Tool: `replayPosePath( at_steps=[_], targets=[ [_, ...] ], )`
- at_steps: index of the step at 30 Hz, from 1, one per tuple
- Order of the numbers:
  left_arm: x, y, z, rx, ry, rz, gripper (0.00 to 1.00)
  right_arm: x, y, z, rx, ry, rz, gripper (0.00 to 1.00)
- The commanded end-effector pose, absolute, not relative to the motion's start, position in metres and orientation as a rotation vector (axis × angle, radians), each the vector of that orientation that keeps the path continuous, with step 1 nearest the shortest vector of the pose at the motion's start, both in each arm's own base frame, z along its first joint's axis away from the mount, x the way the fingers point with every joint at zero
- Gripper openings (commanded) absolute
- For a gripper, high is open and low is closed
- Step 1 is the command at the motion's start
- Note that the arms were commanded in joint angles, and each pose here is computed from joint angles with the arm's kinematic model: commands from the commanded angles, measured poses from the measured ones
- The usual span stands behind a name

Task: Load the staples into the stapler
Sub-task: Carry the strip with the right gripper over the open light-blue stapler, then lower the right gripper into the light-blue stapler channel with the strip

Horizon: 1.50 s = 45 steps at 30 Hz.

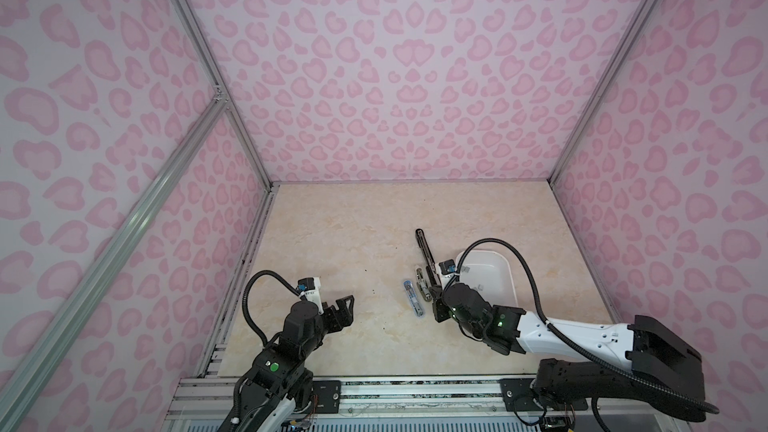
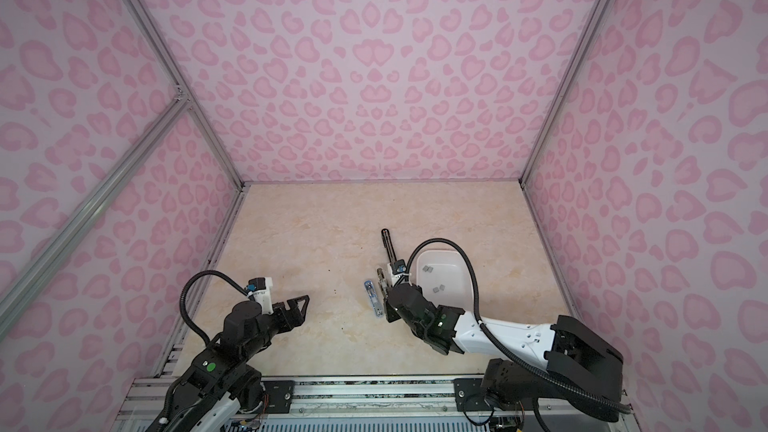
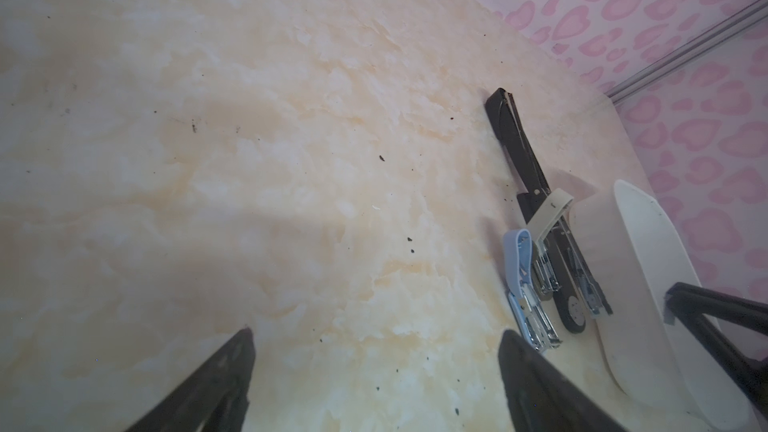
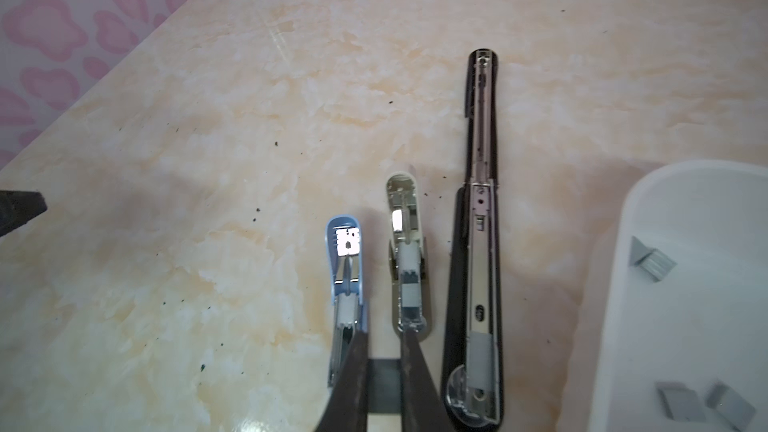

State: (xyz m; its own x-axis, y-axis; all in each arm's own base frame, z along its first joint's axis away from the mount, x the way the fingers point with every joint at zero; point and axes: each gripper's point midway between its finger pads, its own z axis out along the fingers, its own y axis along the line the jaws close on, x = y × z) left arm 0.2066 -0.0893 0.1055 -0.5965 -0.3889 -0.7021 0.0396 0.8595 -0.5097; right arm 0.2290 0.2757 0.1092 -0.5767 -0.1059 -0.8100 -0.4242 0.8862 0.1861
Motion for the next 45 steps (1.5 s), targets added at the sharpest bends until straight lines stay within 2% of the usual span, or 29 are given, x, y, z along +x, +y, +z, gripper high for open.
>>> replayPosePath(
  at_steps=[1, 11, 20, 45],
  targets=[
    [0.203, -0.096, 0.115, -0.214, 2.079, -0.675, 0.92, 0.226, 0.297, 0.104, -0.387, 2.157, 0.502, 0.13],
    [0.199, -0.091, 0.123, -0.228, 2.015, -0.691, 0.95, 0.209, 0.316, 0.077, -0.447, 2.22, 0.5, 0.13],
    [0.199, -0.09, 0.121, -0.234, 2.033, -0.683, 0.95, 0.216, 0.303, 0.061, -0.456, 2.25, 0.385, 0.13],
    [0.2, -0.089, 0.12, -0.239, 2.037, -0.675, 0.95, 0.23, 0.31, 0.045, -0.493, 2.295, 0.396, 0.13]
  ],
)
